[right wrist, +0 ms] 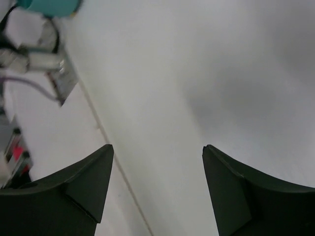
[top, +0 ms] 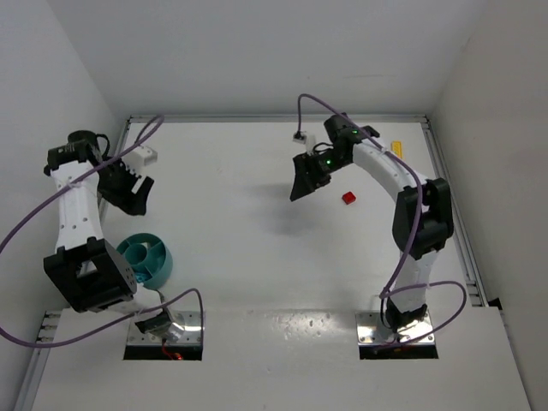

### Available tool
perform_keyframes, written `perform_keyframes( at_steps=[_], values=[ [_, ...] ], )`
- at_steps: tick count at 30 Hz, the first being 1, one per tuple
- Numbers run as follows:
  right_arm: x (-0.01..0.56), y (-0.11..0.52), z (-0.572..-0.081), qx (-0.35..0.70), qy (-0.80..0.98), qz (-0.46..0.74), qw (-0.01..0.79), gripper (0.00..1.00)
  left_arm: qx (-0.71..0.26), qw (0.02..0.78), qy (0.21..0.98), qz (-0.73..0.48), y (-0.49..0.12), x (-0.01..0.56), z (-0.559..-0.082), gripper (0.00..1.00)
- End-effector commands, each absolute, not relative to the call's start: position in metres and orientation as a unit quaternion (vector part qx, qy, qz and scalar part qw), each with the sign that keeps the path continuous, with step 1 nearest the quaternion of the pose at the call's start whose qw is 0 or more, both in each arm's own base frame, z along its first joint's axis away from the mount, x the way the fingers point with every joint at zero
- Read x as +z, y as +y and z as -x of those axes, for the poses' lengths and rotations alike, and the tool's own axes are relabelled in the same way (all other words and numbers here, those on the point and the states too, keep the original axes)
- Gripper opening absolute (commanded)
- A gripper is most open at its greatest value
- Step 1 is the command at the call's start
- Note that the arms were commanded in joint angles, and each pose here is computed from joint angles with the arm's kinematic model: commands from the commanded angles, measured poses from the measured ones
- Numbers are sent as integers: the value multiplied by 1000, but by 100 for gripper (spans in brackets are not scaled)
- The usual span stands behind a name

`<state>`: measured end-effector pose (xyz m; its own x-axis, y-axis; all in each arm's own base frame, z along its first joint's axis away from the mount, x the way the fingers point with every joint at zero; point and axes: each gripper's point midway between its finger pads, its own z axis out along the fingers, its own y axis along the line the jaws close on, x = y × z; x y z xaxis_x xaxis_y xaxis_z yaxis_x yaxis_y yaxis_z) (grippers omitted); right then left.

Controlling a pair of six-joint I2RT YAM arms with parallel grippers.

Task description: Sort the legos into containers by color

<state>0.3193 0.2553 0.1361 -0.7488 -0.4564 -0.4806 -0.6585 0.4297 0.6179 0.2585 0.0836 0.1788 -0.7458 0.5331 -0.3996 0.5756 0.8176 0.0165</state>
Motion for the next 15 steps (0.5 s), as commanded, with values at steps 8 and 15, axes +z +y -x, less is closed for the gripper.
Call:
perform_keyframes(
  at_steps=[8, 15],
  values=[
    [110, 87, -426, 144, 938, 177, 262, 74, -83, 332, 881, -325, -52, 237, -326, 95],
    [89, 40, -446, 48, 941, 193, 273, 77, -111, 369, 873, -300, -99, 251, -342, 100]
  ],
)
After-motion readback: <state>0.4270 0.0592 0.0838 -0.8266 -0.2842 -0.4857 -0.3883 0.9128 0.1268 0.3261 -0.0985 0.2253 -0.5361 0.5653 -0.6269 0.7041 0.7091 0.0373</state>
